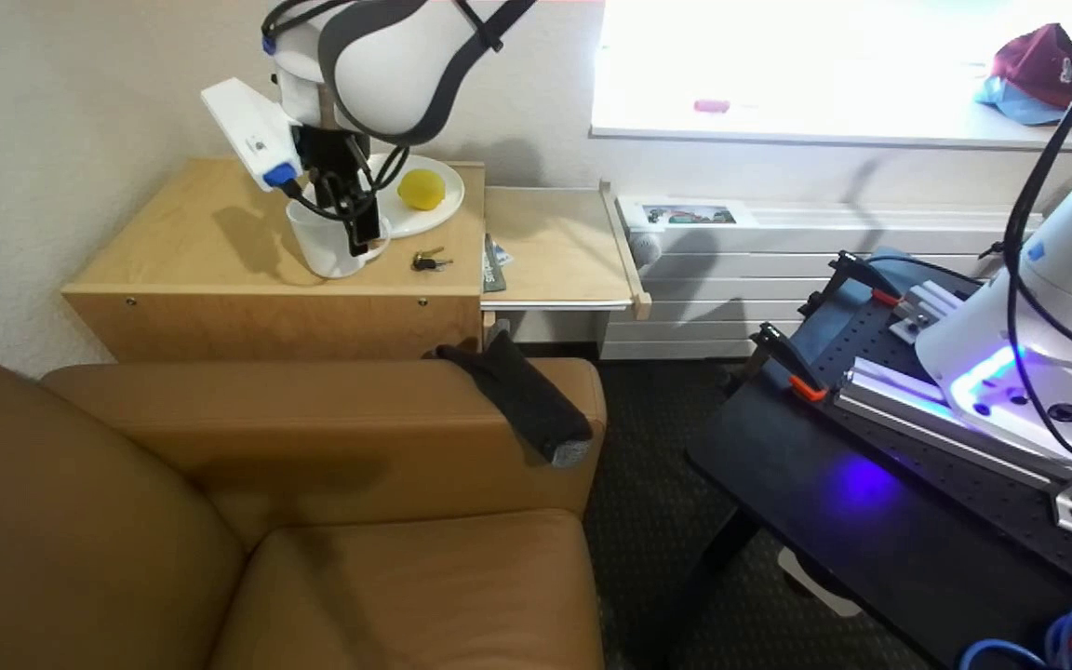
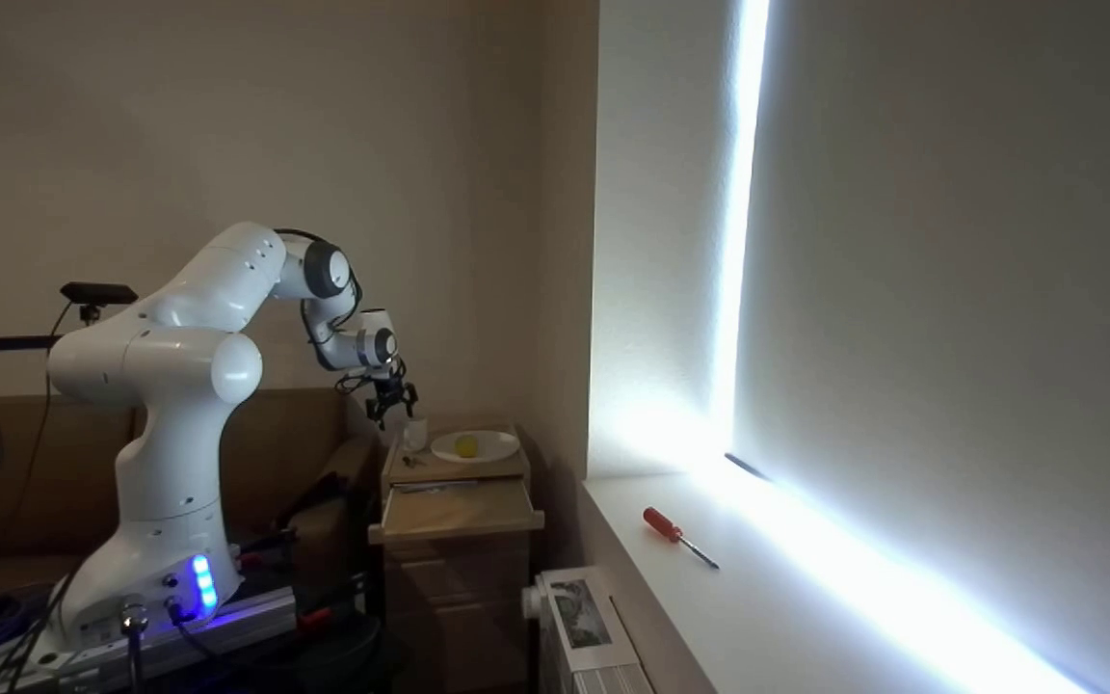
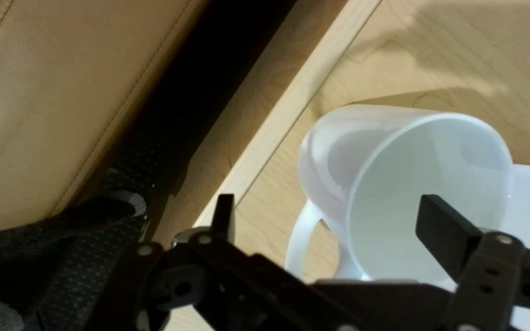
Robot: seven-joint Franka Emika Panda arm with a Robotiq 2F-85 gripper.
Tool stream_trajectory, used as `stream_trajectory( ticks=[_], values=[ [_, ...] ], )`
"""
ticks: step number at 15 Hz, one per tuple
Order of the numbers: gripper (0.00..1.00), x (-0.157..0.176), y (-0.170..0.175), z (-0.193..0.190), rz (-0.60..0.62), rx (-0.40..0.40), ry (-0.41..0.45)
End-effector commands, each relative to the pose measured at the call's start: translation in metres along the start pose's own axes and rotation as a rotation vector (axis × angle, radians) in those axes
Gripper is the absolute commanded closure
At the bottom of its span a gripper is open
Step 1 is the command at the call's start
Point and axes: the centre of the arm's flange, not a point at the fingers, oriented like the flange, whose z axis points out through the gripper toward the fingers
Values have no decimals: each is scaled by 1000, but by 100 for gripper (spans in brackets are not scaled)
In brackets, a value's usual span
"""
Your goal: Put the white mug on the nightstand shelf, place the mug on the top of the night stand
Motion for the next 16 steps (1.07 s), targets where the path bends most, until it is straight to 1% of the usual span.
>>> stream_trajectory(
  ticks=[1,2,5,7,10,13,14,16],
  values=[
    [0,-2,-18,28,62,2,-2],
    [20,-1,-19,34,75,-7,4],
    [40,3,-22,45,98,-25,-3],
    [56,0,-23,45,102,-23,-7],
    [76,-3,-27,43,102,-18,-10],
    [97,-5,-31,40,94,-14,5],
    [100,-5,-31,39,94,-18,12],
    [100,-4,-32,37,87,-25,36]
  ],
)
